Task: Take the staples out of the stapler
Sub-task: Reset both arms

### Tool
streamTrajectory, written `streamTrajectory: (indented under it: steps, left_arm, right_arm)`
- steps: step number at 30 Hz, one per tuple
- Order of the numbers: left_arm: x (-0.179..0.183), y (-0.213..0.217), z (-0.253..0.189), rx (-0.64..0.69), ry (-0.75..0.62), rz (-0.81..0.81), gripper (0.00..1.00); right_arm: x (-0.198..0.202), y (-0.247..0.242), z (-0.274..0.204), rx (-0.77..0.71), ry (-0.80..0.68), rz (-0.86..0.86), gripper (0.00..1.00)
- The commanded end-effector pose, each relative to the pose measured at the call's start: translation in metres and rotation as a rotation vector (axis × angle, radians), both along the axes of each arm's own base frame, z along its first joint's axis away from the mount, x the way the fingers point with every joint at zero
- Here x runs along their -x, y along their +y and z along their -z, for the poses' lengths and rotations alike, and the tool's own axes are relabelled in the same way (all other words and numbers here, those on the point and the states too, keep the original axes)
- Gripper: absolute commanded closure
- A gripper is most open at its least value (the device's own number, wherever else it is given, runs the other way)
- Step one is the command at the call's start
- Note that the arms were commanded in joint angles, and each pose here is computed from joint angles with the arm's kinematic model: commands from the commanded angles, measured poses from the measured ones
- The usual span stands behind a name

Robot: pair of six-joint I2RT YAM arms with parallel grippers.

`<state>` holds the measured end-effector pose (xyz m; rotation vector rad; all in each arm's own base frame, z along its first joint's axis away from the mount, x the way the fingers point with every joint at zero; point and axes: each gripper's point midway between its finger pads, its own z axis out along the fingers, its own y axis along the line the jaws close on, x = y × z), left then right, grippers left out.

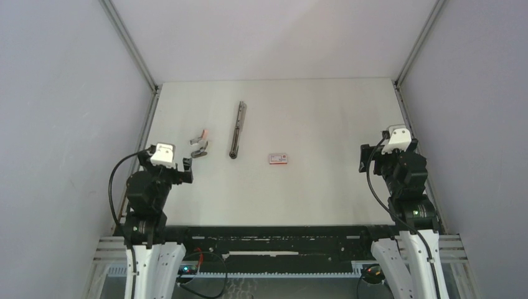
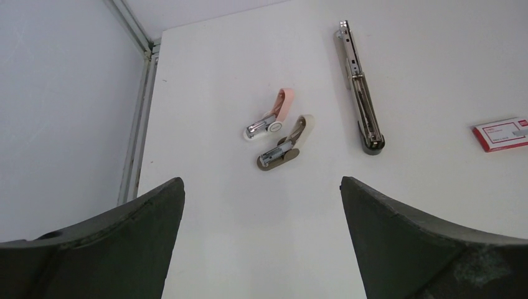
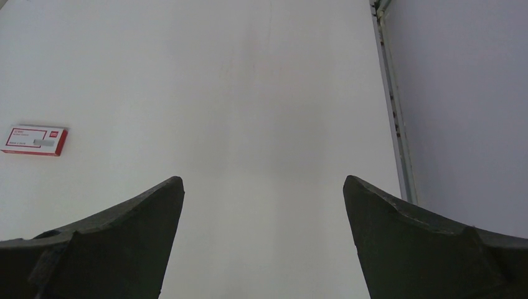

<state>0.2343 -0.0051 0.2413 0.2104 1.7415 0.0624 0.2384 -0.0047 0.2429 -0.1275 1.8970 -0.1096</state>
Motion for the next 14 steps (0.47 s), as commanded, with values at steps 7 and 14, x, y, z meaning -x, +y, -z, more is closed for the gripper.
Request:
streamTrajectory:
  steps: [7,14]
  left_arm:
    - [0.014,0.018,0.014,-0.034,-0.026,-0.091,0.0]
    - [0.014,0.031,0.01,-0.011,-0.062,-0.18,0.0]
  right_arm:
    - [0.017,0.005,-0.004,-0.004,-0.092,-0.036,0.0]
    - [0.018,0.004,-0.003,0.003,-0.096,-0.033,0.0]
